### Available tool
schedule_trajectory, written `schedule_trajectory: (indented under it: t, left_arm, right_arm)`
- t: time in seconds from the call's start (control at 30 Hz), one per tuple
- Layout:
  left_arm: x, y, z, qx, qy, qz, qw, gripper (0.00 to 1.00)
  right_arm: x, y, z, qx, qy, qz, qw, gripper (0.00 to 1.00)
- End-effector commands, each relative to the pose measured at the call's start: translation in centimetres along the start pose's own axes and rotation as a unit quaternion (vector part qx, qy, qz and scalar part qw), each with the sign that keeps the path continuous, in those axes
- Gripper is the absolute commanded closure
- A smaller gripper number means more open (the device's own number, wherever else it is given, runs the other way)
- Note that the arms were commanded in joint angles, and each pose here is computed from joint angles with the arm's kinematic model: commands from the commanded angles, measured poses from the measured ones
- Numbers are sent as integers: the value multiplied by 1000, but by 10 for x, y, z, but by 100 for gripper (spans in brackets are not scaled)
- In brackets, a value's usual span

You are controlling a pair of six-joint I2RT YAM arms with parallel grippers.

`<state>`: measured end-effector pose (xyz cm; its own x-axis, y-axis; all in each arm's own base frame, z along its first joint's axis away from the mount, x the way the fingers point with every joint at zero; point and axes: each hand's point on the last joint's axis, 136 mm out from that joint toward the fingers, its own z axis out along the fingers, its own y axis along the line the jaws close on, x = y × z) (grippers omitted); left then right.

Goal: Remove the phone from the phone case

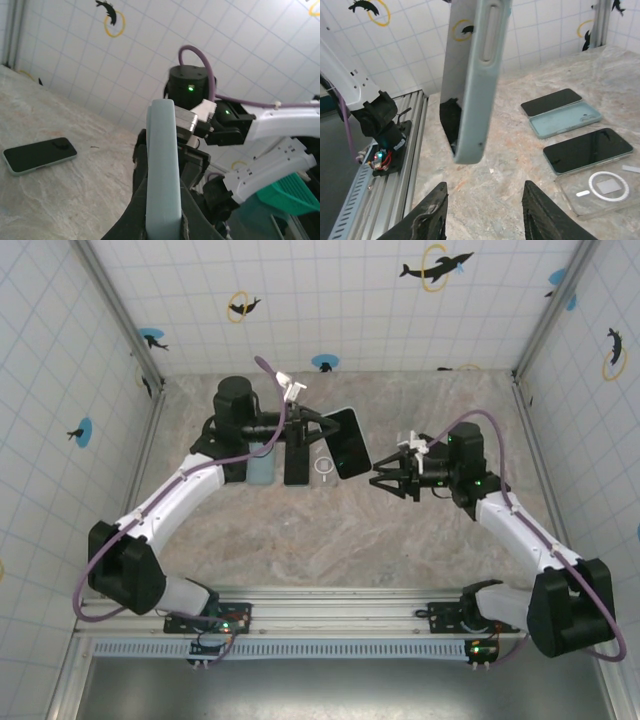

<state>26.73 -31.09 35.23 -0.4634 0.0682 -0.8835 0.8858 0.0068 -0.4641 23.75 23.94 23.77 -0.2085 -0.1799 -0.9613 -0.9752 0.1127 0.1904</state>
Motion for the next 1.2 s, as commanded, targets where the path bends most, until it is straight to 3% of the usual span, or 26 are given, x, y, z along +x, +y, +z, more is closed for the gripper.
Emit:
schedule_trajectory:
  t: [0.0,0.4,1.17]
  left_arm:
    - [4,-20,-5,38,14,34,999,100]
    - [15,-15,-8,14,34,53,998,100]
    - [17,-19,-9,22,36,47,998,100]
  right_arm:
    - [-6,4,6,-20,15,-45,999,62]
    - [-9,18,13,-61,33,-63,996,77]
    - [3,25,30,-97,85,-75,989,81]
